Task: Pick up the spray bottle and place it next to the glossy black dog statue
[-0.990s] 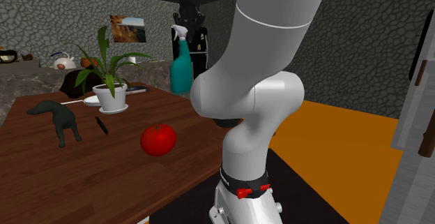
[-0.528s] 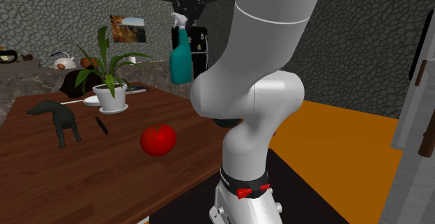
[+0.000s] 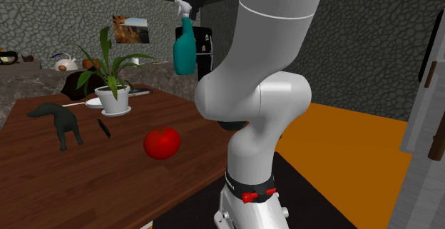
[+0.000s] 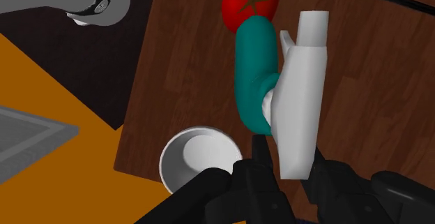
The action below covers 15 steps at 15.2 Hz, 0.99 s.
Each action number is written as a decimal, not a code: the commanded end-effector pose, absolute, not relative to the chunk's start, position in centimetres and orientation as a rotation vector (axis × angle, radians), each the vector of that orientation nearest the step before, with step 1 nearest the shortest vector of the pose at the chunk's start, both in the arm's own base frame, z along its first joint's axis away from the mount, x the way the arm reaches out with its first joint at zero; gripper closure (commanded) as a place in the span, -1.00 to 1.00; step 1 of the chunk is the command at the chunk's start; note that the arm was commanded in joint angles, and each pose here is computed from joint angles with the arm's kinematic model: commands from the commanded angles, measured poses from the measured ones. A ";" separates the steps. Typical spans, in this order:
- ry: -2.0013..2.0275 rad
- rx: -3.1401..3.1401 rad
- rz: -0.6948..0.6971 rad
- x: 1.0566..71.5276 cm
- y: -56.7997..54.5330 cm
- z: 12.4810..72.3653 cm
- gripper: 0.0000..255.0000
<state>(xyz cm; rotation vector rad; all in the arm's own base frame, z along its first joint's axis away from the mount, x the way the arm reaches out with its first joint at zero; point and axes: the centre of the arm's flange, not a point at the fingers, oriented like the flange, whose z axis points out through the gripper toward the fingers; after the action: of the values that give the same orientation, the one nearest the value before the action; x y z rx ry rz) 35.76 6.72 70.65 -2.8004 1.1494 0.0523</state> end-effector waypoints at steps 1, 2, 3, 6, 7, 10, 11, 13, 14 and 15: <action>1.149 -2.800 0.053 35.8 6.9 71.9 1.00; 1.149 -2.800 0.053 35.8 6.9 72.4 1.00; 1.149 -2.800 0.053 35.8 6.9 72.8 1.00; 1.149 -2.800 0.053 35.3 10.8 72.8 1.00; 1.149 -2.800 0.053 35.2 12.1 72.8 1.00; 1.149 -2.800 0.053 34.7 16.1 72.8 1.00; 1.149 -2.800 0.053 34.6 17.4 72.8 1.00; 1.149 -2.800 0.053 34.3 20.0 72.8 1.00; 1.149 -2.800 0.053 34.1 21.3 72.9 1.00; 1.149 -2.800 0.053 33.9 22.6 72.9 1.00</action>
<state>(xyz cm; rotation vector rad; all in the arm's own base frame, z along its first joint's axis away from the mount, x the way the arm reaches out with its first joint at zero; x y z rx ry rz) 34.26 21.03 72.98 -2.8015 1.1477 0.0527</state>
